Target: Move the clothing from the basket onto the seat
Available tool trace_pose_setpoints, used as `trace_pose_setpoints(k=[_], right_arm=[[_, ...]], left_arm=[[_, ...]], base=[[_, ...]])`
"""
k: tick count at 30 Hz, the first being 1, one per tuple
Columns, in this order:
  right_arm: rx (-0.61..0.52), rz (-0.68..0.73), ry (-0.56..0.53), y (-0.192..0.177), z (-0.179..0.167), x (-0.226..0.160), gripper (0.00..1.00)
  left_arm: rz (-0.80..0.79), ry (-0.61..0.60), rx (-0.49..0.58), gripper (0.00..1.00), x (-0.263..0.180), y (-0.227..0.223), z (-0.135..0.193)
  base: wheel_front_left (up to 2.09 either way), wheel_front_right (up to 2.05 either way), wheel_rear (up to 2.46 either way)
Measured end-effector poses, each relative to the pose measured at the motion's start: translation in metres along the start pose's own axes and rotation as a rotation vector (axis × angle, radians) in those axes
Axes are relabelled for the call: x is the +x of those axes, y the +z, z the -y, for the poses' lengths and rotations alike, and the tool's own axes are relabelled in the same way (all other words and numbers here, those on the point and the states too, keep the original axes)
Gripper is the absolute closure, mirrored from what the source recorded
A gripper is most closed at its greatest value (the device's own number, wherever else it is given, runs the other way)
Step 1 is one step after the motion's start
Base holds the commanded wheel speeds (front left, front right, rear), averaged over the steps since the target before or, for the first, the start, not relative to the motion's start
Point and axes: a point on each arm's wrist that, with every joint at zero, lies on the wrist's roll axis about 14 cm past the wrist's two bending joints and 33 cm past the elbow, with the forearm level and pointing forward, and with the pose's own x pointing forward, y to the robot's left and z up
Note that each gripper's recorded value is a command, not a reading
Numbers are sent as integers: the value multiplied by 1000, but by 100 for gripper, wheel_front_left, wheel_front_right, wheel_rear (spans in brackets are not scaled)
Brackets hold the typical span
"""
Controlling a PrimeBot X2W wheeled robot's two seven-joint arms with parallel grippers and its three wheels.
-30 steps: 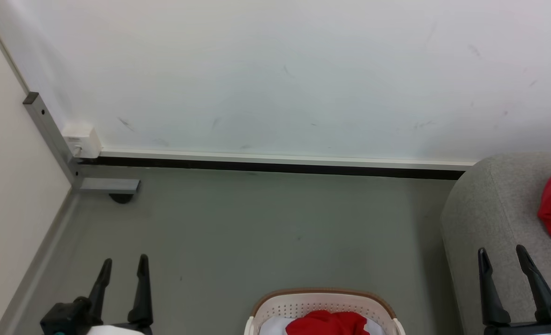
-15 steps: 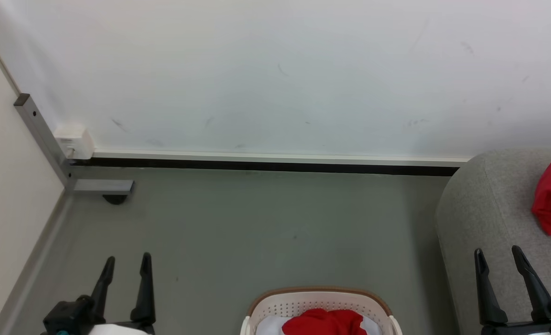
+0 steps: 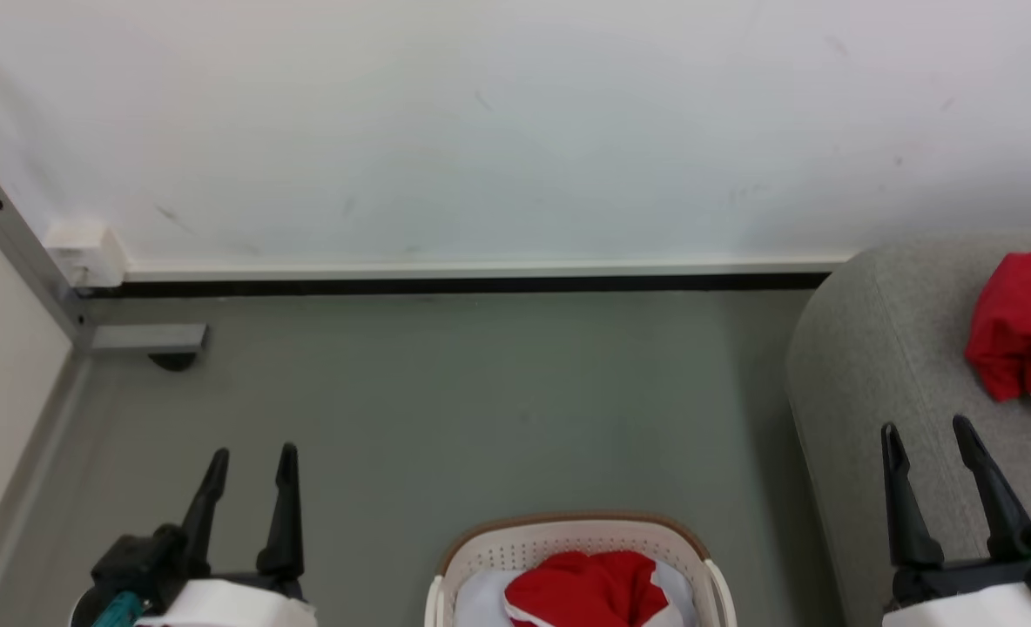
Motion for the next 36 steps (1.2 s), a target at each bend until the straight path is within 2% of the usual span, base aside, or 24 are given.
trace_pose_setpoints(k=[9, 18, 29, 36], right_arm=[[-33, 27, -17, 2, 11, 36, 0], [-94, 24, -57, -13, 32, 72, 0], [-149, -4, -110, -41, 57, 98, 0], [-188, -27, -128, -58, 69, 106, 0]], left_arm=[[-45, -148, 12, 0, 45, -25, 40], [-222, -344, 16, 0, 77, -103, 80], [-489, -644, 56, 0, 62, -216, 140], [-678, -737, 68, 0, 40, -281, 150]], base=[[0, 0, 0], [0, 0, 0], [0, 0, 0], [0, 0, 0]])
